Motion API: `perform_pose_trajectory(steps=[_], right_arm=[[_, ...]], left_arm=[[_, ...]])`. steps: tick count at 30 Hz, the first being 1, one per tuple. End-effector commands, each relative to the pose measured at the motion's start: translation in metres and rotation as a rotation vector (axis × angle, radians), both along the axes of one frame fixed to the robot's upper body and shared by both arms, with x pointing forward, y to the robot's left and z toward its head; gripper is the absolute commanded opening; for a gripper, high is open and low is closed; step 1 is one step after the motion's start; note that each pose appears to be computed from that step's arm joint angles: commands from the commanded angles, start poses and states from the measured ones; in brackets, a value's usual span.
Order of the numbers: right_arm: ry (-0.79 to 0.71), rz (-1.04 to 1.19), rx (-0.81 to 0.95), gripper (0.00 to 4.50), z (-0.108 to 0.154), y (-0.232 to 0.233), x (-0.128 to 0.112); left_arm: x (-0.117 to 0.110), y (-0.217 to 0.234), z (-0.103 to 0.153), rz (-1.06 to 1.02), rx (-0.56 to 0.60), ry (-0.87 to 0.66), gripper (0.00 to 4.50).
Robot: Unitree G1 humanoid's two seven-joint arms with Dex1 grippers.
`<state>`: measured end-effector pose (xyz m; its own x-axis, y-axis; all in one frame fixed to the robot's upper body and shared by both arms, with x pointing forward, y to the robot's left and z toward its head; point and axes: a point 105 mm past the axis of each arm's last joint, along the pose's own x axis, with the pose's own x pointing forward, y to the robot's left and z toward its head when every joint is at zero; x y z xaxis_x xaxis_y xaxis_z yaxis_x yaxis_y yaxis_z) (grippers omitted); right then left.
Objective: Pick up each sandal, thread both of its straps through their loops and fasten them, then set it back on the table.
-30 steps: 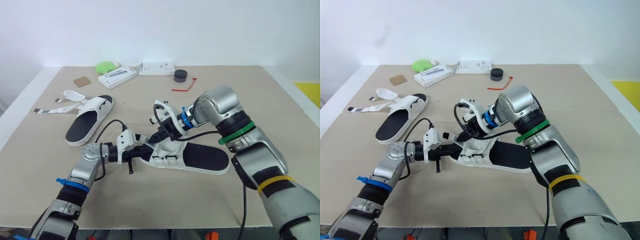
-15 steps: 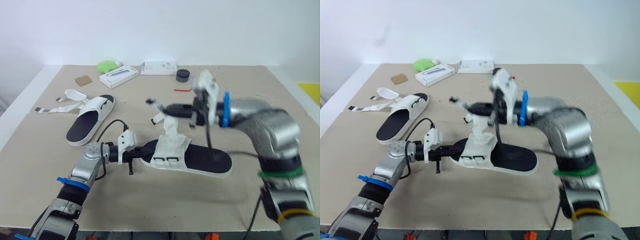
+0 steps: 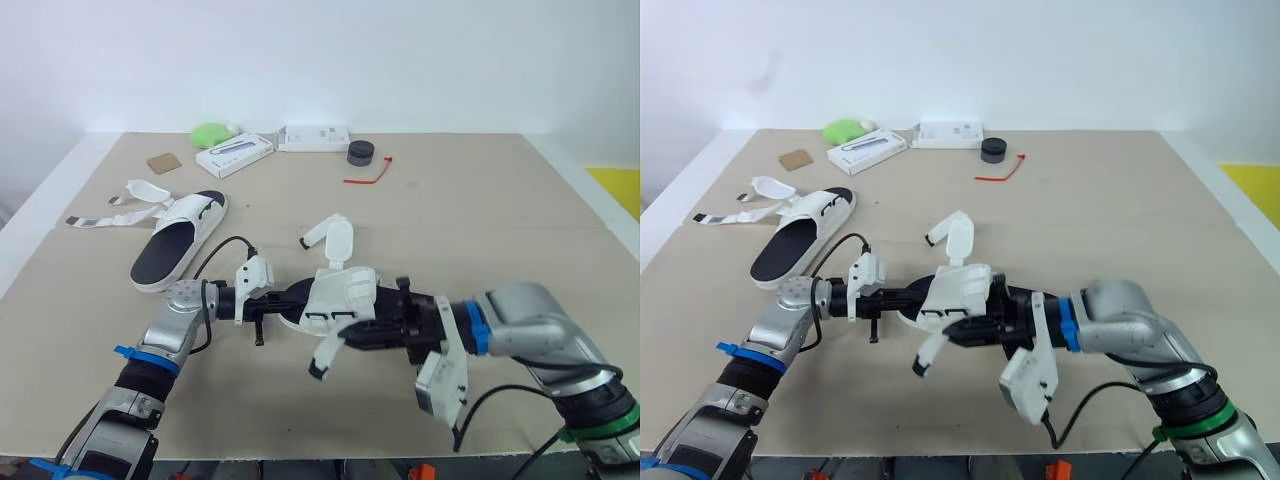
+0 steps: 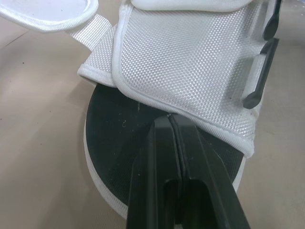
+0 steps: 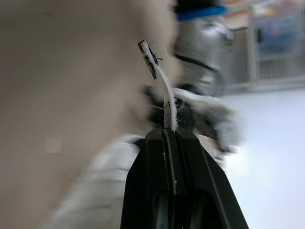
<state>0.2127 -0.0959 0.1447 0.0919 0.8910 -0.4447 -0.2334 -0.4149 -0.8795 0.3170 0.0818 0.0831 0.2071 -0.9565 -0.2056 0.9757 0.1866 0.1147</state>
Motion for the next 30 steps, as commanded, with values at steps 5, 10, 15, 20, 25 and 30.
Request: perform_pose_trajectory(steps=[5, 10, 15, 20, 25, 30], right_arm=[[0.106, -0.204, -0.140, 2.90, -0.019, -0.031, 0.018], [0.658, -0.526, -0.146, 3.76, -0.006, -0.062, 0.006], [1.311, -0.715, -0.129, 3.76, 0.025, -0.066, -0.026], [1.677, -0.763, -0.125, 3.76, 0.037, -0.062, -0.043], [1.674, -0.969, -0.197, 3.76, -0.005, -0.062, -0.043], [1.722, -1.085, -0.092, 3.76, -0.015, -0.059, -0.010]], left_arm=[[-0.017, 0.015, -0.064, 0.022, 0.230, 0.174, 0.00], [-0.015, 0.009, -0.060, 0.030, 0.214, 0.170, 0.00], [-0.019, 0.002, -0.060, 0.008, 0.207, 0.167, 0.00], [-0.018, 0.002, -0.060, 0.010, 0.206, 0.167, 0.00], [-0.019, 0.003, -0.060, 0.015, 0.203, 0.171, 0.00], [-0.024, 0.004, -0.061, 0.021, 0.194, 0.185, 0.00]])
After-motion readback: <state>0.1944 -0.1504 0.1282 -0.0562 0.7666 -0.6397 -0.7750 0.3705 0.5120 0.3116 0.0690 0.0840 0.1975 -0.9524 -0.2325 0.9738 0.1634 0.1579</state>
